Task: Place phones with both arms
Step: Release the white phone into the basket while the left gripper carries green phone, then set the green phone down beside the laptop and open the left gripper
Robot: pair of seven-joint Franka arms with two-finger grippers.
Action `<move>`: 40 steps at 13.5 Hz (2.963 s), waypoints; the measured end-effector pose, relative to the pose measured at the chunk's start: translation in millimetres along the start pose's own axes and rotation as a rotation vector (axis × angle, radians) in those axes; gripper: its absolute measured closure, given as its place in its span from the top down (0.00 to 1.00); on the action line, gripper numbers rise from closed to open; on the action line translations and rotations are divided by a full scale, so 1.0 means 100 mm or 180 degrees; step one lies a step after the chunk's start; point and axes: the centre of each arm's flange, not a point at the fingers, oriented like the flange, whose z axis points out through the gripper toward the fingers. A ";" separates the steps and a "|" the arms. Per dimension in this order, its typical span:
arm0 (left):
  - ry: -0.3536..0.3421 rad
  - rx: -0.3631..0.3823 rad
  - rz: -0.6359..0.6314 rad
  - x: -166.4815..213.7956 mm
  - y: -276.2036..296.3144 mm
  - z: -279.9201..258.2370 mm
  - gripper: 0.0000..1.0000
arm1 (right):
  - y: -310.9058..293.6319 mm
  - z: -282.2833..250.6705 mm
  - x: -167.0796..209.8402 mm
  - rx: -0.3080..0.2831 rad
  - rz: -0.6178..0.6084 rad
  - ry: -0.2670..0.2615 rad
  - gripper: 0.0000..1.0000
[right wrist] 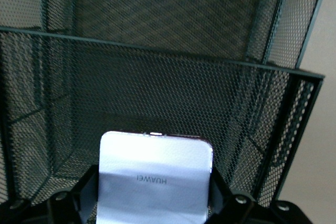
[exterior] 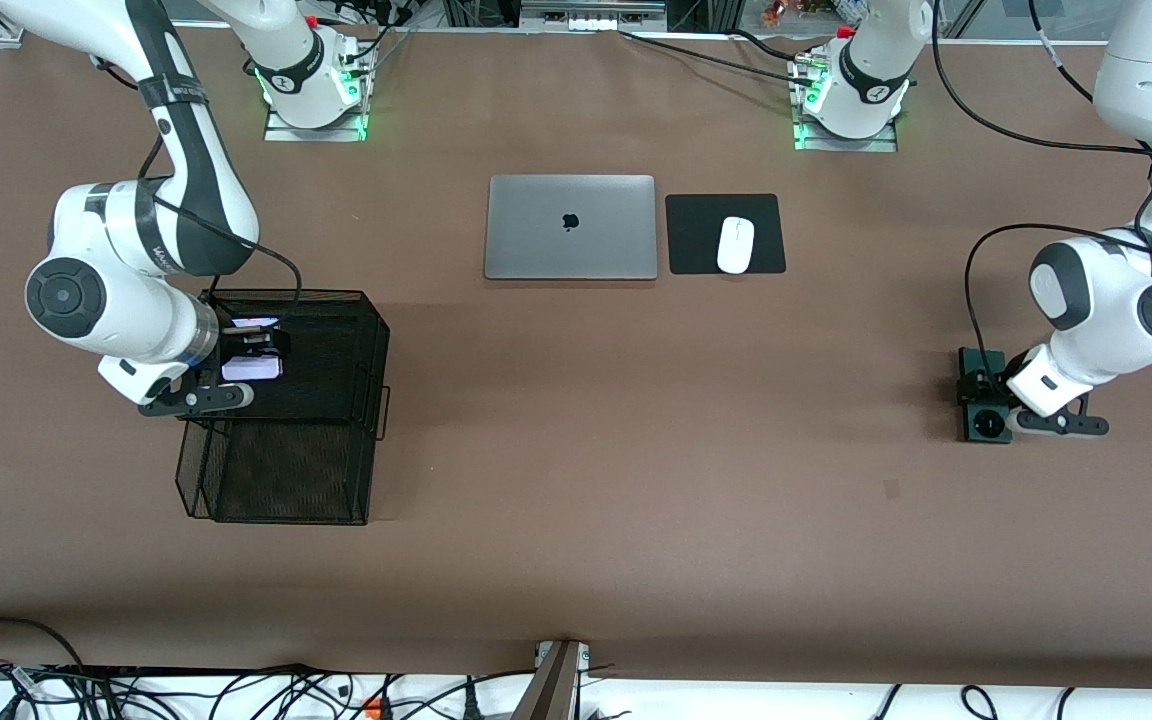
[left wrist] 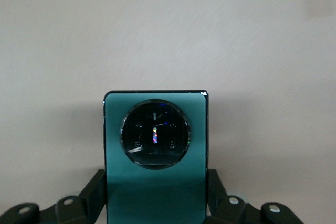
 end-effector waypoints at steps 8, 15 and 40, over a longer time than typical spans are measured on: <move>0.0089 -0.0076 -0.0563 0.55 2.14 0.01 0.80 | 0.22 0.16 0.00 0.0197 0.0225 0.0088 0.85; -0.0015 -0.0112 -0.1151 0.57 4.28 -0.30 0.80 | 0.34 0.19 0.06 0.0203 0.0297 0.0211 0.89; 0.0451 -0.0059 -0.0561 -0.15 7.07 0.23 1.00 | 0.17 -1.13 0.35 0.0231 0.0155 0.0215 1.00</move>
